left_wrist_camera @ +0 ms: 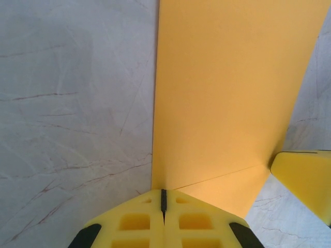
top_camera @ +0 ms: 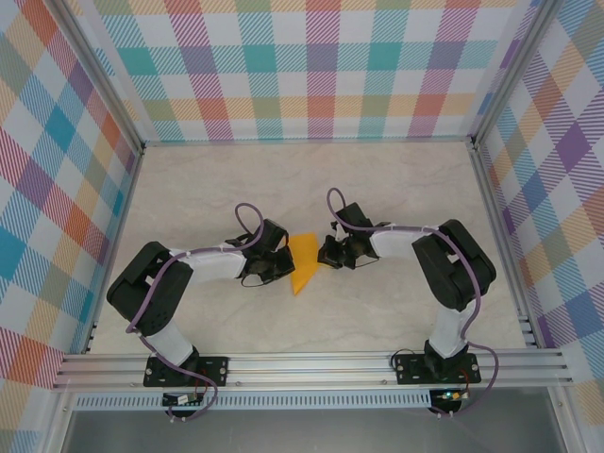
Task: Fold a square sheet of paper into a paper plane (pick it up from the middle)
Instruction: Third fold the triangle at the center of the table.
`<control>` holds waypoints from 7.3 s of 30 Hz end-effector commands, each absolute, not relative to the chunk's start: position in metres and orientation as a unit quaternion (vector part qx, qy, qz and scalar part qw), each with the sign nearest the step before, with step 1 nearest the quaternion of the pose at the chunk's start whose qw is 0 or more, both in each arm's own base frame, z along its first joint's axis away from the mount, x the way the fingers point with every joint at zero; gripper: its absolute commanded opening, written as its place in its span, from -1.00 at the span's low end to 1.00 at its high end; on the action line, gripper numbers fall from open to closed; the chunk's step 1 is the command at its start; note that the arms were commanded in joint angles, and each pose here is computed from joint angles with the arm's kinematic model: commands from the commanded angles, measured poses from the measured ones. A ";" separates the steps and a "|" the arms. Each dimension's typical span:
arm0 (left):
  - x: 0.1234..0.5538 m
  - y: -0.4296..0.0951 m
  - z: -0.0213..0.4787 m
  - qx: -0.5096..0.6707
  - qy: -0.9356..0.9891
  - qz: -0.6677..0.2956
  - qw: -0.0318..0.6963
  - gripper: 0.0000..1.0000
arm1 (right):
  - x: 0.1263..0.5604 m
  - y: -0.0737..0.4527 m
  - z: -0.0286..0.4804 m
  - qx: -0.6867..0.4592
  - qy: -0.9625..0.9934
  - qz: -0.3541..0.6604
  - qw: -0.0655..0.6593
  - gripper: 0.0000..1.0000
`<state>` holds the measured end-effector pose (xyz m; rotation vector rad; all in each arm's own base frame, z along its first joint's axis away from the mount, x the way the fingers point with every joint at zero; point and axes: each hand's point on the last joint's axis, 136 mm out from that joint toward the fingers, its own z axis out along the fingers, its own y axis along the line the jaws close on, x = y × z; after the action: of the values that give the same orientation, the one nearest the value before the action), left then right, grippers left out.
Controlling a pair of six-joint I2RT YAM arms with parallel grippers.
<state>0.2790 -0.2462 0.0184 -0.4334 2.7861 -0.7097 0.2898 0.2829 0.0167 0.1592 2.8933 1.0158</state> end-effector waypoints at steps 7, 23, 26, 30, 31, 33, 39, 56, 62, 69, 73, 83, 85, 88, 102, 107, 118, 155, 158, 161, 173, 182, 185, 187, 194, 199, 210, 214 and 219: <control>0.252 -0.220 -0.013 -0.152 0.971 -0.166 0.075 -1.00 | 0.303 0.257 0.023 0.087 0.958 0.264 0.072 -1.00; 0.254 -0.220 -0.013 -0.153 0.972 -0.163 0.078 -1.00 | 0.215 0.328 0.078 -0.018 0.888 0.458 0.013 -1.00; 0.254 -0.220 -0.013 -0.153 0.972 -0.163 0.077 -1.00 | 0.212 0.332 0.072 -0.013 0.888 0.459 0.010 -1.00; 0.255 -0.221 -0.011 -0.154 0.971 -0.163 0.079 -1.00 | 0.209 0.340 0.061 -0.013 0.890 0.456 -0.005 -1.00; 0.255 -0.220 -0.010 -0.153 0.971 -0.163 0.079 -1.00 | 0.209 0.342 0.060 -0.015 0.890 0.456 -0.005 -1.00; 0.255 -0.220 -0.010 -0.153 0.971 -0.163 0.079 -1.00 | 0.210 0.346 0.058 -0.016 0.890 0.455 -0.008 -1.00; 0.255 -0.221 -0.011 -0.153 0.971 -0.164 0.079 -1.00 | 0.208 0.350 0.045 -0.016 0.894 0.448 -0.019 -1.00; 0.254 -0.221 -0.011 -0.153 0.971 -0.164 0.080 -1.00 | 0.199 0.332 0.011 -0.003 0.917 0.396 -0.036 -1.00; 0.254 -0.221 -0.011 -0.152 0.972 -0.163 0.080 -1.00 | 0.199 0.330 0.003 0.000 0.921 0.388 -0.040 -1.00; 0.253 -0.221 -0.011 -0.152 0.971 -0.164 0.080 -1.00 | 0.202 0.337 0.036 -0.020 0.908 0.419 -0.011 -1.00; 0.254 -0.221 -0.011 -0.152 0.971 -0.164 0.080 -1.00 | 0.201 0.345 0.047 -0.037 0.901 0.432 -0.006 -1.00; 0.252 -0.221 -0.012 -0.151 0.972 -0.163 0.079 -1.00 | 0.192 0.350 0.020 -0.033 0.910 0.412 -0.036 -1.00; 0.252 -0.221 -0.011 -0.151 0.972 -0.164 0.079 -1.00 | 0.190 0.346 0.012 -0.027 0.916 0.397 -0.044 -1.00; 0.252 -0.221 -0.011 -0.151 0.972 -0.164 0.080 -1.00 | 0.188 0.343 0.010 -0.024 0.920 0.389 -0.047 -1.00; 0.253 -0.222 -0.010 -0.151 0.972 -0.164 0.080 -1.00 | 0.188 0.356 0.024 -0.041 0.911 0.409 -0.040 -1.00; 0.253 -0.222 -0.010 -0.150 0.972 -0.163 0.081 -1.00 | 0.185 0.351 0.007 -0.033 0.922 0.382 -0.054 -1.00; 0.253 -0.221 -0.008 -0.149 0.972 -0.162 0.082 -1.00 | 0.214 0.342 0.062 -0.044 0.918 0.393 0.016 -1.00; 0.261 -0.232 0.013 -0.129 0.968 -0.190 0.102 -1.00 | 0.245 0.313 0.003 0.013 0.949 0.316 0.008 -1.00; 0.265 -0.246 0.043 -0.108 0.957 -0.229 0.141 -1.00 | 0.240 0.311 0.001 0.020 0.948 0.318 -0.003 -1.00; 0.260 -0.248 0.067 -0.102 0.948 -0.249 0.168 -0.83 | 0.234 0.311 0.004 0.027 0.944 0.328 -0.011 -1.00; 0.214 -0.264 0.055 -0.128 0.928 -0.327 0.126 -0.90 | 0.225 0.323 0.018 0.051 0.926 0.371 -0.045 -1.00; 0.212 -0.270 0.029 -0.135 0.935 -0.312 0.104 -1.00 | 0.226 0.325 0.022 0.040 0.925 0.376 -0.041 -1.00; 0.210 -0.267 0.024 -0.137 0.939 -0.300 0.101 -1.00 | 0.228 0.327 0.028 0.034 0.923 0.382 -0.032 -1.00; 0.208 -0.262 0.020 -0.139 0.943 -0.287 0.098 -1.00 | 0.229 0.328 0.033 0.026 0.922 0.387 -0.025 -1.00; 0.200 -0.248 0.005 -0.152 0.949 -0.262 0.092 -1.00 | 0.222 0.334 0.041 -0.015 0.916 0.401 -0.012 -1.00; 0.199 -0.247 0.002 -0.153 0.950 -0.258 0.089 -1.00 | 0.209 0.339 0.027 -0.031 0.920 0.390 -0.029 -1.00; 0.193 -0.239 -0.001 -0.158 0.955 -0.239 0.081 -1.00 | 0.211 0.325 -0.002 -0.022 0.945 0.326 -0.032 -1.00; 0.187 -0.231 -0.006 -0.164 0.959 -0.220 0.070 -1.00 | 0.223 0.318 -0.001 -0.010 0.948 0.318 -0.017 -1.00; 0.179 -0.222 -0.011 -0.168 0.963 -0.201 0.061 -1.00 | 0.243 0.306 0.001 0.012 0.950 0.312 -0.003 -1.00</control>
<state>0.2089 -0.2557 0.0174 -0.4605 2.7824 -0.8386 0.2223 0.3280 0.0161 -0.0440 2.9824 1.1419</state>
